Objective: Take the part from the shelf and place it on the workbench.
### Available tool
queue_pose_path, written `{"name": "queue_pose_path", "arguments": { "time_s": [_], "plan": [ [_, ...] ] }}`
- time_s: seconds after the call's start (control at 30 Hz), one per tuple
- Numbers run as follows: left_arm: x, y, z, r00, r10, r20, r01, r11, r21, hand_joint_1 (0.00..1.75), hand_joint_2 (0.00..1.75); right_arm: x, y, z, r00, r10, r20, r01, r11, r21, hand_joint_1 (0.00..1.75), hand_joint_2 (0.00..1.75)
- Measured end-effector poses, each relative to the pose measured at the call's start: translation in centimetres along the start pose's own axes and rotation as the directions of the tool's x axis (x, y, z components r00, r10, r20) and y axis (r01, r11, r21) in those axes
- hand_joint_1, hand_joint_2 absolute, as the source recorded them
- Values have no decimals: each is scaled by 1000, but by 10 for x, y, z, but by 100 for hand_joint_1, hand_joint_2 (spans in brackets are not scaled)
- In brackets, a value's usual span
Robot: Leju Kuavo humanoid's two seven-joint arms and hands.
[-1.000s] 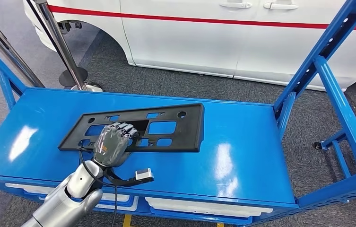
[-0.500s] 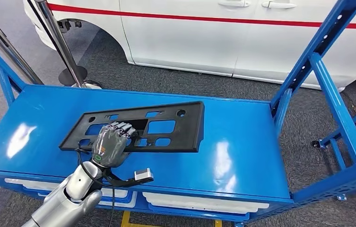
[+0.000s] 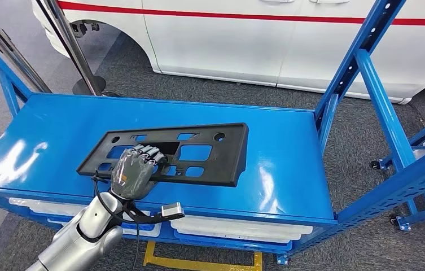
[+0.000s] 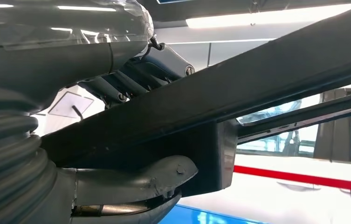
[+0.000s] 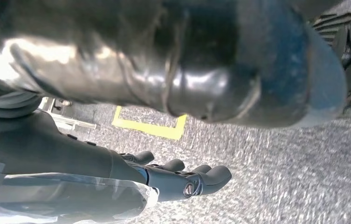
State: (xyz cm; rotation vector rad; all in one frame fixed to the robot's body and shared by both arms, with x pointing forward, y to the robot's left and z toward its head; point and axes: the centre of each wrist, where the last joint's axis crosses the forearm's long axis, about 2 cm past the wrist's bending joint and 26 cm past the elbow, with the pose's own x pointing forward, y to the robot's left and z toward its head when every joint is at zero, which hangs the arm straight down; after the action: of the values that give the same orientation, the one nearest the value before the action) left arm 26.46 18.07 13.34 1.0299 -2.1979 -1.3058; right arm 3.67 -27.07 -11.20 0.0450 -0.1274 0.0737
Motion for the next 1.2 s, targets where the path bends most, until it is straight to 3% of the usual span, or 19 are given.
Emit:
{"name": "queue_pose_path", "arguments": {
  "time_s": [0.63, 1.2],
  "plan": [
    [-4, 3, -3, 1000, -14, 10, 14, 1000, -6, 175, 175, 3, -3, 0, 1000, -10, 8, 10, 999, 36, 0, 0],
    [-7, 8, 5, 994, -82, 74, 86, 995, -58, 175, 175, 0, -2, 0, 997, -68, 22, 66, 993, 96, 0, 0]
  ]
}}
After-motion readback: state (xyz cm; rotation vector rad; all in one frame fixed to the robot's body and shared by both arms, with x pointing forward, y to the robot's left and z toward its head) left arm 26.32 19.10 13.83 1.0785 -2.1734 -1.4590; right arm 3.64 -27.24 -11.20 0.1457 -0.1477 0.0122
